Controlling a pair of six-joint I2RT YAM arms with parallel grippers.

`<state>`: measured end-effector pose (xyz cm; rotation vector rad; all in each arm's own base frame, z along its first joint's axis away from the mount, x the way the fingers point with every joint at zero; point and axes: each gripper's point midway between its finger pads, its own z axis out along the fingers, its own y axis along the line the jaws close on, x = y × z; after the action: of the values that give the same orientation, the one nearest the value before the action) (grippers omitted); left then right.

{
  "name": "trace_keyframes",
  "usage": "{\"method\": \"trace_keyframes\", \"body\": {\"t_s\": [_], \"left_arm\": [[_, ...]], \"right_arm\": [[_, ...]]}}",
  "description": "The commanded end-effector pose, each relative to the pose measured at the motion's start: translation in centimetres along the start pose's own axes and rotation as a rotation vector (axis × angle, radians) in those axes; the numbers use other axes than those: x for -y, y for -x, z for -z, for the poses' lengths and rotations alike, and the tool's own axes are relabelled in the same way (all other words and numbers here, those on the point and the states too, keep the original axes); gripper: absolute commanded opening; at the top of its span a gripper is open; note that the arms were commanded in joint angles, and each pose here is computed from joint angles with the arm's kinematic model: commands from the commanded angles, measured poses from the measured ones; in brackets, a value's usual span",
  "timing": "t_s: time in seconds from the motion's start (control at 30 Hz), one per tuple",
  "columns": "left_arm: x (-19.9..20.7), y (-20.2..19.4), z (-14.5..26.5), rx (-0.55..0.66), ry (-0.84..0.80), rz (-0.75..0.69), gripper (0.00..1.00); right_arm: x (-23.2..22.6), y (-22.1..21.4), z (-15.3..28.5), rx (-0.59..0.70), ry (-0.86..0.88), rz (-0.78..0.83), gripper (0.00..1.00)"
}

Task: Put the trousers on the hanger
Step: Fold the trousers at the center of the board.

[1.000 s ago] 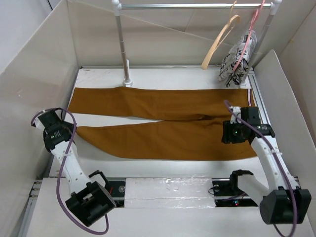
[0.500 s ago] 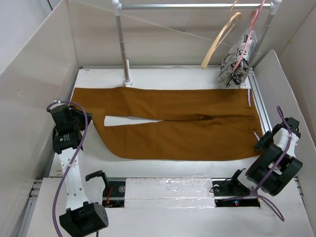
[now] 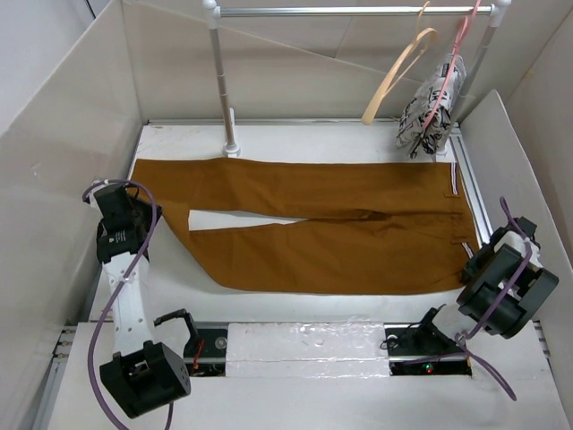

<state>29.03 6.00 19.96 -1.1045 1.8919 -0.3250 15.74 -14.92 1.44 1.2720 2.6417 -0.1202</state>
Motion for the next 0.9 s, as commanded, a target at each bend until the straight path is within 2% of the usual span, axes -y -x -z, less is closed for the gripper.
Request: {"method": "trace_keyframes", "body": {"t_s": [0.0,0.07,0.2,0.27,0.37,0.5,0.63,0.7,0.87], "left_arm": [[-1.8,1.9,-0.8,0.092,0.076,0.035,0.00],[-2.1,2.1,-1.1,0.101,0.093,0.038,0.00],[-2.3,3.2,-1.1,0.148,0.126,0.067,0.00],[-1.7,4.7,-0.5,0.194,0.136,0.095,0.00],[-1.5,6.5,-0.1,0.231,0.184,0.087,0.00],[-1.8,8.3,-1.7,0.224,0.288,0.075,0.00],[-2.7,8.7,-3.6,0.219,0.344,0.071,0.00],[-3.0,9.0,-4.7,0.234,0.351,0.071,0.00],[-2.1,9.8,-7.1,0.274,0.307,0.066,0.00]], "right_arm": [[0.5,1.5,-1.0,0.030,-0.031,-0.030,0.13],[0.4,1.8,-0.7,0.035,-0.020,0.002,0.00],[0.5,3.2,3.4,0.145,-0.010,0.072,0.00],[0.8,3.5,7.7,0.243,-0.014,0.126,0.00],[0.6,3.8,10.2,0.245,-0.042,0.154,0.00],[-1.3,7.8,13.0,0.353,-0.002,0.189,0.00],[-5.1,12.7,15.3,0.435,0.076,0.234,0.00],[-8.7,15.7,16.4,0.497,0.126,0.281,0.00],[-16.2,20.1,16.5,0.513,0.181,0.364,0.00]]}}
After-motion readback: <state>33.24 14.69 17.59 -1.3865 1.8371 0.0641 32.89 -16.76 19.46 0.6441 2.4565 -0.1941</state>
